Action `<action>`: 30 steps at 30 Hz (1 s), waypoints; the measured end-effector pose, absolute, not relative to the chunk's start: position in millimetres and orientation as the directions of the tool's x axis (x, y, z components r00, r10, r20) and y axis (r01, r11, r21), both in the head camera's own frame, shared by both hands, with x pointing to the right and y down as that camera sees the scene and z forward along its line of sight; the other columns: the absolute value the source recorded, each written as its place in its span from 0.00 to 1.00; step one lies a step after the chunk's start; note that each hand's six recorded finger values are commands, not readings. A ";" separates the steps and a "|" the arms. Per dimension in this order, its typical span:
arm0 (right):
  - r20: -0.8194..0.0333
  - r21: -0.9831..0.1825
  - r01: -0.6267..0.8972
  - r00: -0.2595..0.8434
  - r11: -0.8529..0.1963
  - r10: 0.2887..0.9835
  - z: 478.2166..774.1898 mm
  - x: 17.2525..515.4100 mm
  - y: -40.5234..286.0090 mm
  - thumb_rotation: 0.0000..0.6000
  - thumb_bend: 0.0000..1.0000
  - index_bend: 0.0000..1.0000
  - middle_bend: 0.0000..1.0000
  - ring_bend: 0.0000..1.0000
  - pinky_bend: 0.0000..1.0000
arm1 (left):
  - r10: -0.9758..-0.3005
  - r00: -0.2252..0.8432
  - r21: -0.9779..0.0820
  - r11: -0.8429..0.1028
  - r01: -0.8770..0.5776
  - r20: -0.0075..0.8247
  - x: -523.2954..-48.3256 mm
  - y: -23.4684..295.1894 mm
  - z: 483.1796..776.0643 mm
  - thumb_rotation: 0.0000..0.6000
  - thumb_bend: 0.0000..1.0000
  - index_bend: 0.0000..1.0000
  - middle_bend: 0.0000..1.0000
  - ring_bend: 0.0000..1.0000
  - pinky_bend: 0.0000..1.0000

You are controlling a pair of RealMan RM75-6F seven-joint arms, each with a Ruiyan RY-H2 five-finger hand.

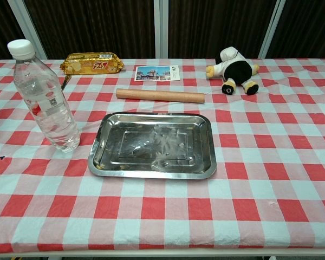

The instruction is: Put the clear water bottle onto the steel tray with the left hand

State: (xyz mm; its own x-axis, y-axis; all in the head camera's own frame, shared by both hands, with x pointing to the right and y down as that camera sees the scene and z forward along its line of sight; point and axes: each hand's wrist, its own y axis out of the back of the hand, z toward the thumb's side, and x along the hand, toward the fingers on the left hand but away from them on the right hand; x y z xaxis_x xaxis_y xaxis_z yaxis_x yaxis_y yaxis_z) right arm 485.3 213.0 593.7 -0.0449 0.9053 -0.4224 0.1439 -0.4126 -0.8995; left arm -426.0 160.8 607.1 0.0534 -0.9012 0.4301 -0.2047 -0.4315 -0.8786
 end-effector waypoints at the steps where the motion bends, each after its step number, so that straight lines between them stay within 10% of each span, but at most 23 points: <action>1: -0.422 -0.900 0.144 -0.044 -0.412 0.905 593.6 485.2 213.1 1.00 0.10 0.06 0.03 0.00 0.00 | -0.901 0.054 -0.878 -0.432 -0.207 0.431 -425.7 160.8 607.4 1.00 0.07 0.29 0.34 0.23 0.26; 13: -0.420 -0.900 0.148 -0.048 -0.409 0.906 593.2 486.6 212.6 1.00 0.10 0.06 0.03 0.00 0.00 | -0.893 0.044 -0.840 -0.437 -0.320 0.448 -425.0 163.9 609.7 1.00 0.03 0.28 0.33 0.23 0.27; 30: -0.433 -0.895 0.143 -0.052 -0.423 0.900 599.4 488.5 213.3 1.00 0.10 0.06 0.03 0.00 0.00 | -0.913 0.035 -0.523 -0.263 -0.811 0.406 -384.8 169.3 664.1 1.00 0.00 0.17 0.22 0.17 0.23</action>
